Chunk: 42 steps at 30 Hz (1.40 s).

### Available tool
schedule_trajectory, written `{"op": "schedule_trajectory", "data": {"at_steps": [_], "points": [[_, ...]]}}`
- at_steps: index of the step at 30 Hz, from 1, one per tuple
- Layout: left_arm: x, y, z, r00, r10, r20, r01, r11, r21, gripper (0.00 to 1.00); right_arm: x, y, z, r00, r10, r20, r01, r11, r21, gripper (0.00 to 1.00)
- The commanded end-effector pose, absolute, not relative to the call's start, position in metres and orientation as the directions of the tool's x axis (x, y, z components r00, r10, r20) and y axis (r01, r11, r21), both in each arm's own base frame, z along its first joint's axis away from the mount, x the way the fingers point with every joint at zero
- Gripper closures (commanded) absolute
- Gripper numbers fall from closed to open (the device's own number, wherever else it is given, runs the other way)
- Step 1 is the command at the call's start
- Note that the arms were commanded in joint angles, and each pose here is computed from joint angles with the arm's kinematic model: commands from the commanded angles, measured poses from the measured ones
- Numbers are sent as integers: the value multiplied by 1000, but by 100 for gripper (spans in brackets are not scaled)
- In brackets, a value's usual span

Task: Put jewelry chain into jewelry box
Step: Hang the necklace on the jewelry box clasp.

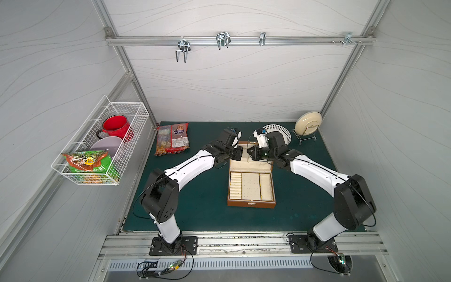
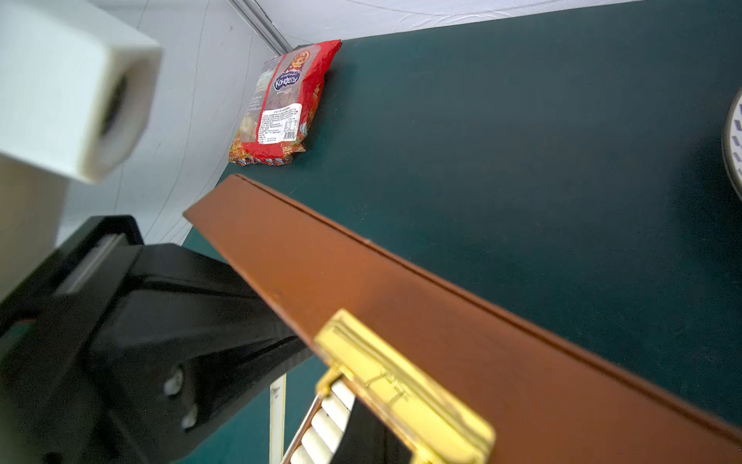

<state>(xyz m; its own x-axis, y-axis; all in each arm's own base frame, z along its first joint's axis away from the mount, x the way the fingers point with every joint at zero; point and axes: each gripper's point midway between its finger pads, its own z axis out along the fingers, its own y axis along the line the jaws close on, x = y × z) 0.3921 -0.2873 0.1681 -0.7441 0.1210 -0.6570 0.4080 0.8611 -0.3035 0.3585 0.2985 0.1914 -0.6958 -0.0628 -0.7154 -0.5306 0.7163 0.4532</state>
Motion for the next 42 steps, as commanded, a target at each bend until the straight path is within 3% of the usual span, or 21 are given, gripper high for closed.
{"op": "schedule_trajectory", "data": {"at_steps": [1,27,42], "points": [[394,-285,176,-737,95,-669,397,863,-314,100,346,300,190,-718,-82,-692,-537,697,474,100],[376,-290,171,-786,83,-612,395,829,-395,100,330,316,201,-834,-31,-551,-472,558,682,100],[375,-292,160,-793,86,-602,393,829,-399,100,345,302,179,-802,-54,-595,-479,652,587,100]]}}
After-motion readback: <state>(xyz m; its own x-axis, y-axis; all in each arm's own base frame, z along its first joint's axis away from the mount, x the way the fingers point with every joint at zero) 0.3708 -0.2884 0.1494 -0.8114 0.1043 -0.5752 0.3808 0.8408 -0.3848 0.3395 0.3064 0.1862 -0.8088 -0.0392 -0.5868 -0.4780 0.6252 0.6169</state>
